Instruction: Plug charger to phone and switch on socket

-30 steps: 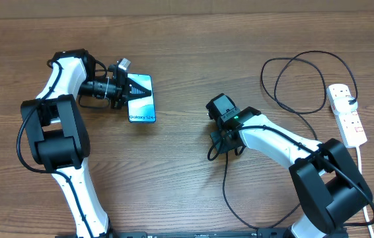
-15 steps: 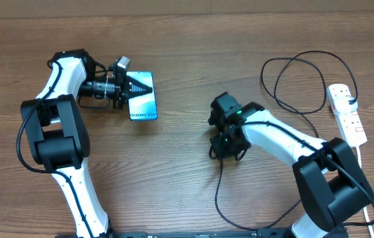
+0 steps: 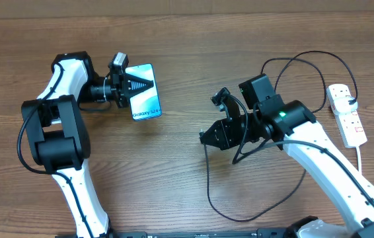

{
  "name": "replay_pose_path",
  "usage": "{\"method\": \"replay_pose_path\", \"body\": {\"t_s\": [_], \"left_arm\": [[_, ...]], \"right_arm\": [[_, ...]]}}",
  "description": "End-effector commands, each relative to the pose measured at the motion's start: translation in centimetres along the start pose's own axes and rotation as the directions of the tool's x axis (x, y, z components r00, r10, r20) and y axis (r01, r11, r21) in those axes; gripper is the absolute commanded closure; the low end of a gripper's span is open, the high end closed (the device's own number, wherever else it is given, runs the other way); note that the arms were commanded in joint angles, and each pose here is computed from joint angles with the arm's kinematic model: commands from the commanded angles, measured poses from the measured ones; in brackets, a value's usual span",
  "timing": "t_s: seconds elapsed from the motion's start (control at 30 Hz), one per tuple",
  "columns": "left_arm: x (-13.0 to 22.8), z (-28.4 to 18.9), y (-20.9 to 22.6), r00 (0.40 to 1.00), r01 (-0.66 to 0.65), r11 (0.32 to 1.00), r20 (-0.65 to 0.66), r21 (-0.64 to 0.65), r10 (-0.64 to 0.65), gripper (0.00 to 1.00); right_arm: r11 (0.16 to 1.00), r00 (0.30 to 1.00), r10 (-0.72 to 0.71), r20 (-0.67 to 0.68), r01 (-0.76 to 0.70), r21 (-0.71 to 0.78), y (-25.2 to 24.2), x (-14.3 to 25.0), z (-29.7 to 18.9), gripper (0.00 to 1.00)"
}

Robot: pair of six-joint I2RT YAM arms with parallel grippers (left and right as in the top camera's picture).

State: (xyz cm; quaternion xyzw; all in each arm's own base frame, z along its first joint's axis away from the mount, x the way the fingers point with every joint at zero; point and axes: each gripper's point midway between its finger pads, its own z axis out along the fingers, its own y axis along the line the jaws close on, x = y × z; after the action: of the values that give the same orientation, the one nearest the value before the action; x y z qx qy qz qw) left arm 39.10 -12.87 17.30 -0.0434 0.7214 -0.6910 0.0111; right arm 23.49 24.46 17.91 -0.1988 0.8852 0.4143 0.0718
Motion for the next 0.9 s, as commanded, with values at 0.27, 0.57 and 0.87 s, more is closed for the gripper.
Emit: {"method": "replay_pose_path", "body": {"t_s": [0.27,0.57,0.87], "left_arm": [[5.3,0.7,-13.2,0.968,-0.252,0.966,0.016,0.051,0.252,0.96],[5.9,0.7,-14.1,0.981,-0.193,0.98,0.012,0.052,0.193,0.96],[5.9,0.7,-14.1,0.984,-0.178,0.983,0.012,0.052,0.178,0.96]], "right_arm": [[0.917,0.995,-0.096,-0.032,0.076,-0.391,8.2,0.8,-1.4,0.96],[0.875,0.992,-0.128,-0.017,0.105,-0.472,12.3,-0.3,-0.4,0.96],[0.845,0.99,-0.142,0.017,0.13,-0.519,15.2,-1.4,-0.1,0.96]]}}
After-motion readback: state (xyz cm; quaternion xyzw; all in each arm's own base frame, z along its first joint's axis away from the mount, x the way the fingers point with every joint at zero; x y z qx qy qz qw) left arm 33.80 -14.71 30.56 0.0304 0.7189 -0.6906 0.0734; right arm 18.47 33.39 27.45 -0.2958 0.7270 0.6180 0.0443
